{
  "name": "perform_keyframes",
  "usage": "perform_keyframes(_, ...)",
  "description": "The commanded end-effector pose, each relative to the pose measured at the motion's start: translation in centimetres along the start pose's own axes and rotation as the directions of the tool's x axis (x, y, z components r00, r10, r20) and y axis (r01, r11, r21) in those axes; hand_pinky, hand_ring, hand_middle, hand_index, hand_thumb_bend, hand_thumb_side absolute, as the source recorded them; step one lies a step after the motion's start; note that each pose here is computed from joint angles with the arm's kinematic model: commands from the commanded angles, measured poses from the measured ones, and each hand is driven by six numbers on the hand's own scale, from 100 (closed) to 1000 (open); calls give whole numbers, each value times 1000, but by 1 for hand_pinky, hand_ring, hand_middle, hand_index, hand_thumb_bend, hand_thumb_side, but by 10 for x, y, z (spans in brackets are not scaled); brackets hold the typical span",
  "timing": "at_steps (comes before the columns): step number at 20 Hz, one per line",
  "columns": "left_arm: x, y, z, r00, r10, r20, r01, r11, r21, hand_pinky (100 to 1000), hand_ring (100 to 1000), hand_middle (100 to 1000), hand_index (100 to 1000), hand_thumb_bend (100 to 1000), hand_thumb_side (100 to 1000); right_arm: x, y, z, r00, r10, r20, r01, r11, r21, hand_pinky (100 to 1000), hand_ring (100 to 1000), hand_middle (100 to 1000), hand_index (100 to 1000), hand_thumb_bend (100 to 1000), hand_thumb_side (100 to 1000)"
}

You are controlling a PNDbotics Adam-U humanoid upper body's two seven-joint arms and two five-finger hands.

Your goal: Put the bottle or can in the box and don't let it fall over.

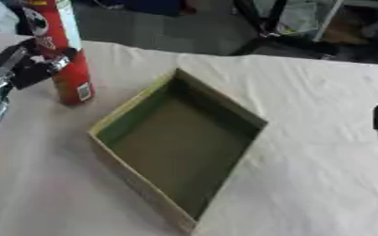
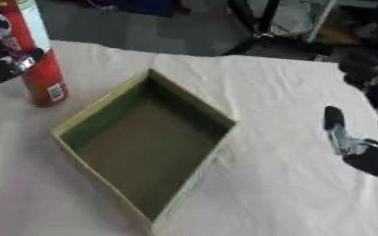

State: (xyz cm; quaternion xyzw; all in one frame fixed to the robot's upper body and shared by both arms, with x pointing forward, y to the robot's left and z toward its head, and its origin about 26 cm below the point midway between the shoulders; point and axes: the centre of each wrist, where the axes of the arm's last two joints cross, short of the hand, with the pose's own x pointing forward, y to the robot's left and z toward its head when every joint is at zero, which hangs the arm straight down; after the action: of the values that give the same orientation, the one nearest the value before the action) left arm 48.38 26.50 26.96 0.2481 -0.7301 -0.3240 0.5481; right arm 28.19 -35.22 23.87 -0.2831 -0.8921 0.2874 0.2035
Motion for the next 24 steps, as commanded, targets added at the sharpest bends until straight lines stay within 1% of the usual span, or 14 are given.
perform_keyframes(1, 13, 7, -2, 999, -19, 34, 18, 1000, 9, 1000, 1000, 1000, 899, 409, 722, 3, -16, -19, 982, 146, 119, -148, 989, 11, 947, 918, 788, 784, 100, 100)
perform_keyframes(4, 12, 5, -2, 999, -19, 33, 19, 1000, 3, 1000, 1000, 1000, 899, 406, 729, -5, -19, -28, 965, 207, 162, -212, 977, 14, 946, 908, 749, 762, 100, 100)
perform_keyframes(9, 13, 4, -3, 999, -18, 35, 18, 1000, -4, 1000, 1000, 1000, 900, 404, 740, -14, -20, -35, 947, 254, 195, -266, 963, 36, 953, 903, 719, 772, 138, 100)
perform_keyframes(10, 12, 4, -2, 999, -17, 32, 17, 1000, -5, 1000, 1000, 1000, 900, 404, 743, -15, -21, -37, 942, 265, 208, -280, 959, 49, 953, 900, 712, 767, 131, 100)
perform_keyframes(12, 11, 3, -3, 999, -15, 31, 16, 1000, -9, 1000, 1000, 1000, 898, 404, 747, -17, -23, -38, 926, 297, 232, -325, 941, 90, 954, 897, 710, 762, 108, 100)
perform_keyframes(13, 11, 2, -3, 999, -16, 31, 16, 1000, -12, 1000, 1000, 1000, 898, 403, 754, -17, -24, -39, 916, 317, 245, -354, 928, 121, 953, 892, 718, 763, 140, 100)
perform_keyframes(15, 11, 2, -3, 999, -17, 32, 18, 1000, -15, 1000, 1000, 1000, 899, 404, 754, -19, -26, -39, 893, 356, 275, -413, 892, 186, 948, 880, 714, 755, 107, 104)
perform_keyframes(17, 11, 2, -3, 999, -17, 33, 18, 1000, -16, 1000, 1000, 1000, 901, 407, 761, -20, -26, -38, 884, 364, 294, -431, 878, 210, 942, 867, 707, 755, 100, 116)
perform_keyframes(18, 10, 2, -3, 999, -18, 34, 19, 1000, -17, 1000, 1000, 1000, 901, 402, 768, -20, -26, -38, 879, 364, 307, -437, 872, 220, 942, 866, 709, 770, 187, 191)
perform_keyframes(19, 10, 2, -2, 999, -17, 34, 17, 1000, -18, 1000, 1000, 1000, 901, 409, 760, -20, -26, -37, 874, 364, 322, -446, 864, 232, 941, 863, 715, 788, 216, 247)
perform_keyframes(20, 10, 2, -2, 999, -16, 35, 17, 1000, -19, 1000, 1000, 1000, 902, 410, 759, -20, -26, -37, 868, 366, 334, -454, 858, 240, 938, 857, 704, 780, 234, 235)
perform_keyframes(21, 10, 2, -2, 999, -16, 36, 17, 1000, -20, 1000, 1000, 1000, 902, 414, 756, -21, -26, -36, 866, 368, 339, -459, 855, 242, 924, 833, 671, 745, 250, 141)
perform_keyframes(23, 12, 1, -3, 999, -14, 44, 15, 1000, -25, 1000, 1000, 1000, 902, 448, 740, -23, -26, -35, 875, 366, 318, -442, 871, 214, 906, 792, 668, 723, 385, 137)
perform_keyframes(24, 12, 1, -3, 999, -13, 47, 14, 999, -28, 1000, 1000, 1000, 902, 462, 735, -22, -27, -35, 876, 368, 313, -439, 877, 197, 899, 772, 646, 709, 433, 145)
